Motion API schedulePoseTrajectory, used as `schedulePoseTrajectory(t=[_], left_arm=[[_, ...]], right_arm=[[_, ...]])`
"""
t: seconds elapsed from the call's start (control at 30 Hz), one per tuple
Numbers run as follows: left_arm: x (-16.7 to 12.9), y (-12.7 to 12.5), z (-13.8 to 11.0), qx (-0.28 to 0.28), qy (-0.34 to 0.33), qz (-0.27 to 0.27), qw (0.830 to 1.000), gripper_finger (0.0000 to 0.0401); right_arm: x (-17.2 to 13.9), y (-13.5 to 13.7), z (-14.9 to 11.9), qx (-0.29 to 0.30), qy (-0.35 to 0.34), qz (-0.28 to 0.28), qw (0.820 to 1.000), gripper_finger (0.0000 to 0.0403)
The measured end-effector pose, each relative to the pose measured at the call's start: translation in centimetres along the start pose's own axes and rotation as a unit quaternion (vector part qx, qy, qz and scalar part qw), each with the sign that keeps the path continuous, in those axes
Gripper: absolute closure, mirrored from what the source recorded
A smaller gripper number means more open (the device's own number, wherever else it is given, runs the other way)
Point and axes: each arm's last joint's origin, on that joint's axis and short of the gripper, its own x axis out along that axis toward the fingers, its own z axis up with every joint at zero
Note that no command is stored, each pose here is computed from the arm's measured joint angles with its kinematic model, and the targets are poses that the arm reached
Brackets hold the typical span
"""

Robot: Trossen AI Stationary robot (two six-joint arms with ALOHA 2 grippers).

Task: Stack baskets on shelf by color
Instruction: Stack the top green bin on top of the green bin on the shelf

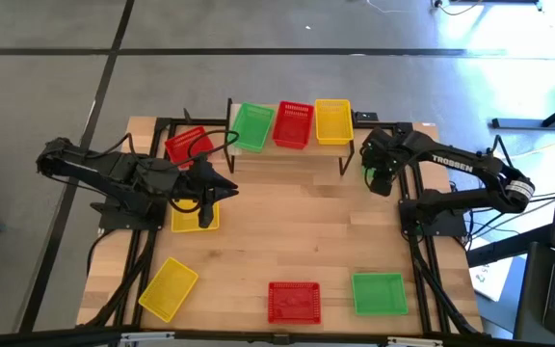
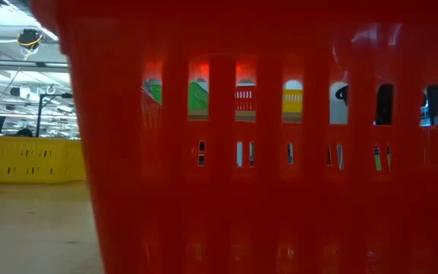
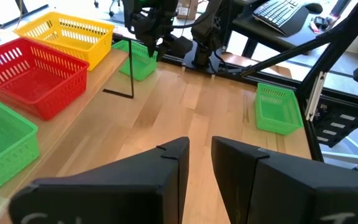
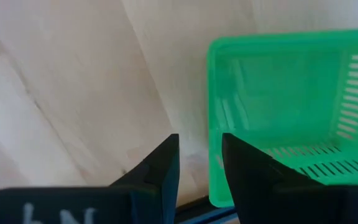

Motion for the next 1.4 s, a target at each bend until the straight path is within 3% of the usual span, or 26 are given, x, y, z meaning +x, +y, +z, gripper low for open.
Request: schedulePoseTrajectory(t=[0.2,0.93,1.03,1.17,1.4], left_arm=[[0.0,0.0,0.0,-0.001,0.000,0.000,1.000,0.0341],[0.0,0.0,0.1,-0.003,-0.005,0.009,1.000,0.0341],[0.0,0.0,0.1,-0.003,-0.005,0.009,1.000,0.0341],[0.0,0.0,0.1,-0.003,-0.005,0.009,1.000,0.0341],[0.0,0.0,0.1,-0.003,-0.006,0.009,1.000,0.0341]], right_arm=[[0.7,-0.9,0.0,0.010,0.023,-0.017,1.000,0.0285],[4.1,-1.7,1.7,-0.006,0.061,0.025,0.998,0.0287],[4.6,-1.7,1.8,-0.007,0.073,0.031,0.997,0.0308],[4.6,-1.7,1.8,0.001,0.074,0.029,0.997,0.0383],[3.4,-1.5,1.2,0.033,0.066,0.021,0.997,0.0399]])
